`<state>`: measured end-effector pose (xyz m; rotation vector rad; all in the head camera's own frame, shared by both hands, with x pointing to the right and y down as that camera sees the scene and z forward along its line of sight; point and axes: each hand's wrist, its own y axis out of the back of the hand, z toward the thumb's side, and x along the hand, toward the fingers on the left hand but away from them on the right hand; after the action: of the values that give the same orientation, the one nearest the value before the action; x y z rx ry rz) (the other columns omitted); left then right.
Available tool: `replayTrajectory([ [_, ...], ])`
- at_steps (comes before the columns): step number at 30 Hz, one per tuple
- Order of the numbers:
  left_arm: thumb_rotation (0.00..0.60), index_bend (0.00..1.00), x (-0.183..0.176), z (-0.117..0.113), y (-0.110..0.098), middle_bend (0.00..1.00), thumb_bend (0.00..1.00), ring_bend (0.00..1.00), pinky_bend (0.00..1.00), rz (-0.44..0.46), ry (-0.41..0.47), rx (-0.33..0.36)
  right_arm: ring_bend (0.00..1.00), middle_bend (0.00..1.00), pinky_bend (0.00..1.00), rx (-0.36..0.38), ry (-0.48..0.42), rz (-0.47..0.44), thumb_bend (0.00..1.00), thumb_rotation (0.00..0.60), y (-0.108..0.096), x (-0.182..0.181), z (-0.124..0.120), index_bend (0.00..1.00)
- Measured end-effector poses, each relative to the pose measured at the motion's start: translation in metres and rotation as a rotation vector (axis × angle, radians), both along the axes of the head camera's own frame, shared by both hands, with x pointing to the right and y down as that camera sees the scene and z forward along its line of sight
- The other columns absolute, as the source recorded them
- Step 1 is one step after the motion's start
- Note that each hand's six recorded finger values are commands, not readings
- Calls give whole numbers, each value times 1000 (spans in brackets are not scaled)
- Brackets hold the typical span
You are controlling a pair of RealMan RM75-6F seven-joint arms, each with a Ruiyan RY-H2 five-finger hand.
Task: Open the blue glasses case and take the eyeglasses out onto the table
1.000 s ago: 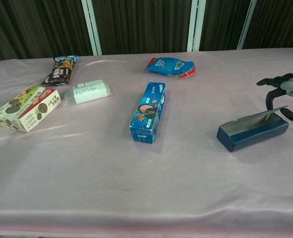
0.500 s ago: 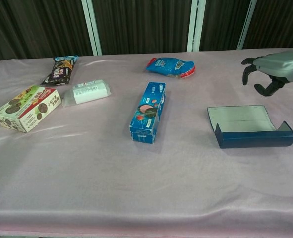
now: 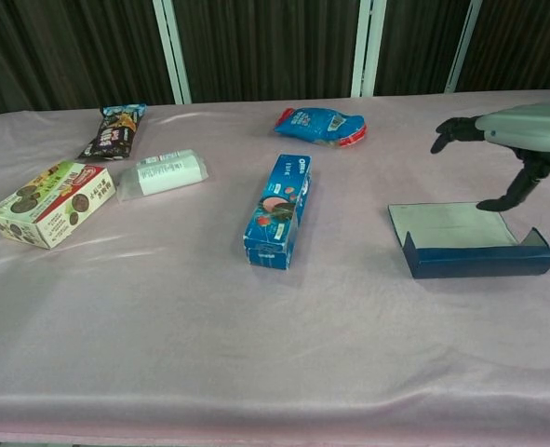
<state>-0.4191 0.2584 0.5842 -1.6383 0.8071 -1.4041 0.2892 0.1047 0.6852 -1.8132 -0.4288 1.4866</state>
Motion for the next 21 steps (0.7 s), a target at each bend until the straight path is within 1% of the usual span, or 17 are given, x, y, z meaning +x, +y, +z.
replayTrajectory([
  [3,600,0,1,0,1,0,363,0,0,6,2,-3,0,0,0,-61,-11,-26,415,600,22,13,-7,348],
  [5,600,0,1,-1,1,0,363,0,0,7,5,-2,0,0,0,-101,-4,-46,460,600,37,17,-5,356],
  [6,600,0,1,-1,1,0,362,0,0,6,6,0,0,0,0,-112,-2,-51,471,600,41,18,-3,359],
  [12,600,0,-1,-4,1,0,363,0,0,-1,12,6,0,0,0,-157,-20,-73,484,600,54,4,11,379],
  [21,600,0,-2,-5,1,0,363,0,0,0,15,5,0,0,0,-182,-50,-119,485,600,65,-22,15,389],
])
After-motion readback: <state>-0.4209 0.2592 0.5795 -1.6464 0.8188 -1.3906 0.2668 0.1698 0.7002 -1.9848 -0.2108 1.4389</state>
